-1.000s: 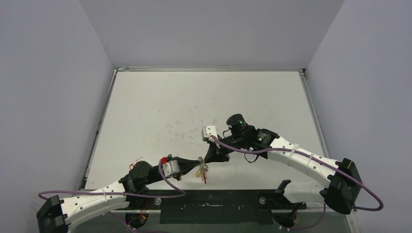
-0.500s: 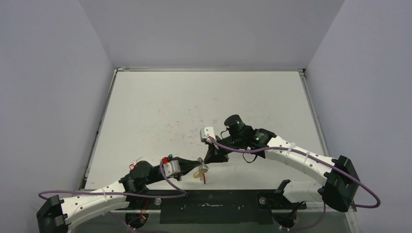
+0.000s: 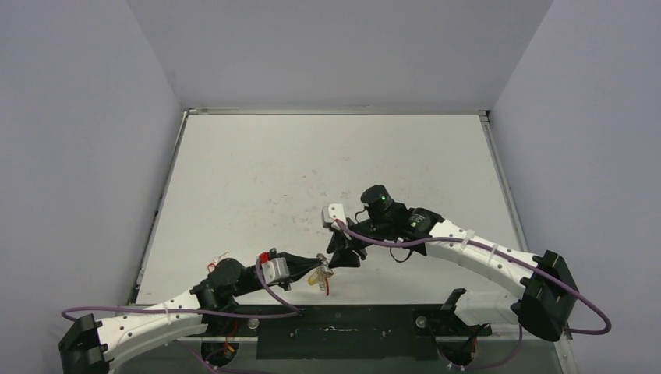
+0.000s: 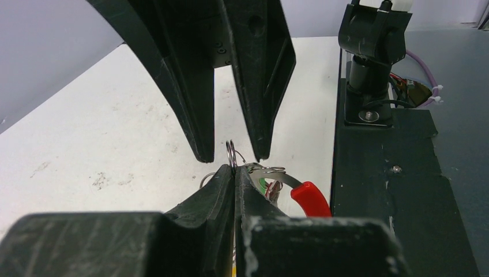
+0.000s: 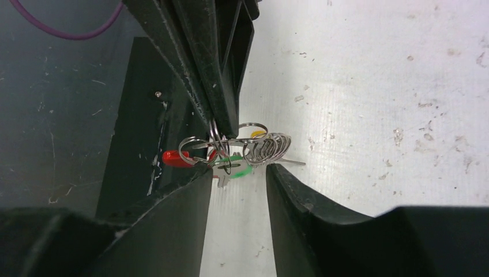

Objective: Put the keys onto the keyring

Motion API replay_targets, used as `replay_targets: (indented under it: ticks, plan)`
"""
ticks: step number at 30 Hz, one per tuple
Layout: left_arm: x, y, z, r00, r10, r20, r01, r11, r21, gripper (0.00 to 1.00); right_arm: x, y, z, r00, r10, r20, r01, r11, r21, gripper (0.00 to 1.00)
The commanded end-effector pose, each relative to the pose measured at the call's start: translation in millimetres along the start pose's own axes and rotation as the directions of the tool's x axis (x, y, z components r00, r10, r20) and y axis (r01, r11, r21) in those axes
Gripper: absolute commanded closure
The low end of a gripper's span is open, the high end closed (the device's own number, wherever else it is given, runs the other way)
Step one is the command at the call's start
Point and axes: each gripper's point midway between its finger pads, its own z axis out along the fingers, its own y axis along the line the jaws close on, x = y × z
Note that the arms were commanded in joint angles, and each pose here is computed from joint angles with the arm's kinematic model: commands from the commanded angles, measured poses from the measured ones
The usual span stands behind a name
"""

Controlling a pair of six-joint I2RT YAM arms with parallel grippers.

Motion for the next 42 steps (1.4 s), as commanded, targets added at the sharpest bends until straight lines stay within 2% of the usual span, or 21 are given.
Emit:
replay_targets:
  ticks: [1,5,13,19,23,27,29,35,38,42]
  plan:
    - [-38.9,2.7,4.6,0.992,0.03,0.124,-0.03,1.0,-0.005,1.0,-34.8,7.5,-12.3,0.983,-0.131,0.126,0.128,0.991,0.026,0.57]
    - [-38.8,2.5,4.6,0.992,0.03,0.124,-0.03,1.0,-0.003,1.0,-41.1,11.2,-12.5,0.978,-0.139,0.155,0.139,0.99,0.013,0.57]
    - [-39.2,2.6,4.1,0.992,0.03,0.125,-0.03,1.0,-0.005,1.0,-41.1,14.5,-3.1,0.98,-0.128,0.152,0.133,0.991,-0.026,0.65]
    - [-40.4,2.8,4.1,0.991,0.029,0.128,-0.028,1.0,-0.006,1.0,-41.5,17.1,1.2,0.98,-0.13,0.152,0.138,0.989,-0.047,0.79]
    - [-40.4,2.8,4.1,0.991,0.029,0.128,-0.029,1.0,-0.006,1.0,-41.4,18.4,2.7,0.981,-0.129,0.147,0.139,0.989,-0.055,1.0]
    - [-40.0,3.2,3.5,0.992,0.027,0.126,-0.026,1.0,-0.009,1.0,-38.4,15.5,0.1,0.986,-0.124,0.114,0.128,0.991,-0.035,1.0]
    - [-39.6,3.6,3.3,0.992,0.028,0.12,-0.027,1.0,-0.011,1.0,-36.0,13.0,-3.3,0.989,-0.12,0.085,0.121,0.993,-0.012,1.0]
    - [-34.7,8.7,1.3,0.998,0.044,0.04,-0.043,0.999,-0.029,0.77,-24.2,5.4,-11.7,0.995,-0.053,-0.079,0.058,0.996,0.064,1.0]
    - [-29.7,11.4,-0.6,0.998,0.06,-0.028,-0.061,0.998,-0.033,0.73,-15.4,6.1,-12.0,0.979,0.007,-0.202,0.011,0.996,0.09,1.0]
    - [-25.7,13.6,-2.8,0.993,0.066,-0.099,-0.07,0.997,-0.032,0.71,-0.5,6.2,-13.5,0.929,0.096,-0.358,-0.051,0.99,0.133,1.0]
